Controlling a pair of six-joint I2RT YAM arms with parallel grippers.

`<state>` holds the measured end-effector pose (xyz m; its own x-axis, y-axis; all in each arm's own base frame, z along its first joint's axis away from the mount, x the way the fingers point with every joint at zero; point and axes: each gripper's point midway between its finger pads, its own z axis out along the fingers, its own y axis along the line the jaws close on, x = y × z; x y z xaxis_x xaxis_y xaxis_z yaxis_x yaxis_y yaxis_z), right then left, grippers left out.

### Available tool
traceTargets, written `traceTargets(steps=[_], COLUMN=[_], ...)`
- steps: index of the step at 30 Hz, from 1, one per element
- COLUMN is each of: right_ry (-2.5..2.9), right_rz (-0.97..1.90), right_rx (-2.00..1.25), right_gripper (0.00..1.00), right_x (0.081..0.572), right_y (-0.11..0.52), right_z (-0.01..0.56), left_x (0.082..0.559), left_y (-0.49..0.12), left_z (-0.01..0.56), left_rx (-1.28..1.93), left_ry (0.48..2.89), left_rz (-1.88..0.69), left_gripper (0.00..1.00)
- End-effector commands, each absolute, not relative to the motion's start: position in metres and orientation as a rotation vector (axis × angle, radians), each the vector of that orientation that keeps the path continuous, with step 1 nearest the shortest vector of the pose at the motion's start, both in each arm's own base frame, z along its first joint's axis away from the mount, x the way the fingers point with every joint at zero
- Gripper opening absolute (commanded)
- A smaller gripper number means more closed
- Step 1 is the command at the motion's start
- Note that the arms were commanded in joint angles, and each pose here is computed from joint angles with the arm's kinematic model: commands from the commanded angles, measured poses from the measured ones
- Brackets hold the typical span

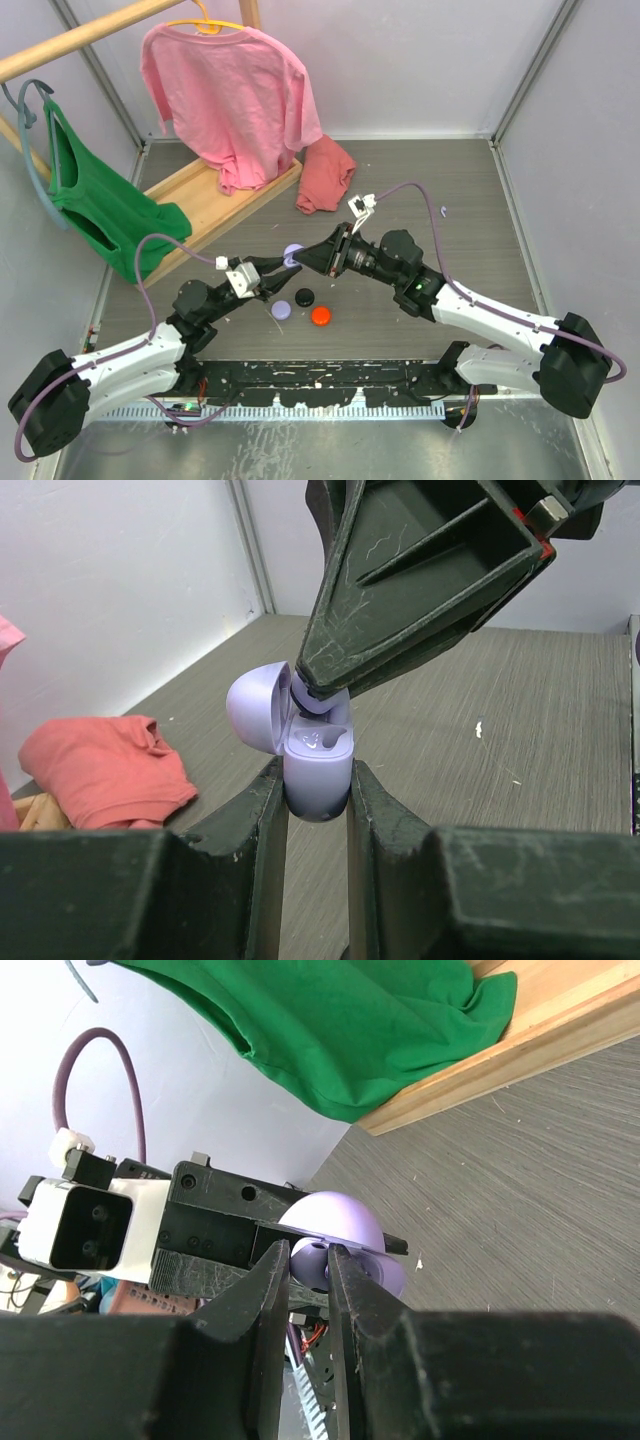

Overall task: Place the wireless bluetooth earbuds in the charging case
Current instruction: Place the earbud in the charging case.

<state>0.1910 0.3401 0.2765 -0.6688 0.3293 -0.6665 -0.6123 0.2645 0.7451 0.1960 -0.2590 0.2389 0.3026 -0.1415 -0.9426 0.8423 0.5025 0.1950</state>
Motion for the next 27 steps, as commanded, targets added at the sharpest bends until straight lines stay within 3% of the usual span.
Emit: traceTargets(steps=[1, 12, 27], right_ry=[1.736, 1.746, 1.752], right_rz=[1.465, 1.409, 1.301], right_rx=[-0.209, -0.177, -0.191], right_gripper=[0.19, 0.35, 0.44], right_x=[0.197, 0.198, 0.203], right_y=[0.338, 0.338, 0.325], right_z=[0.277, 0.276, 0.278], left_x=[0.196, 0.201, 0.205], left_y=[-0.256, -0.254, -0.255], left_z=[0.279, 0.271, 0.258], left_rx=[0.738, 0.726, 0.732], left_ry=[0.950, 0.979, 1.014], left_rz=[-0.745, -0.731, -0.719], left_gripper=[0.03, 0.02, 0.02])
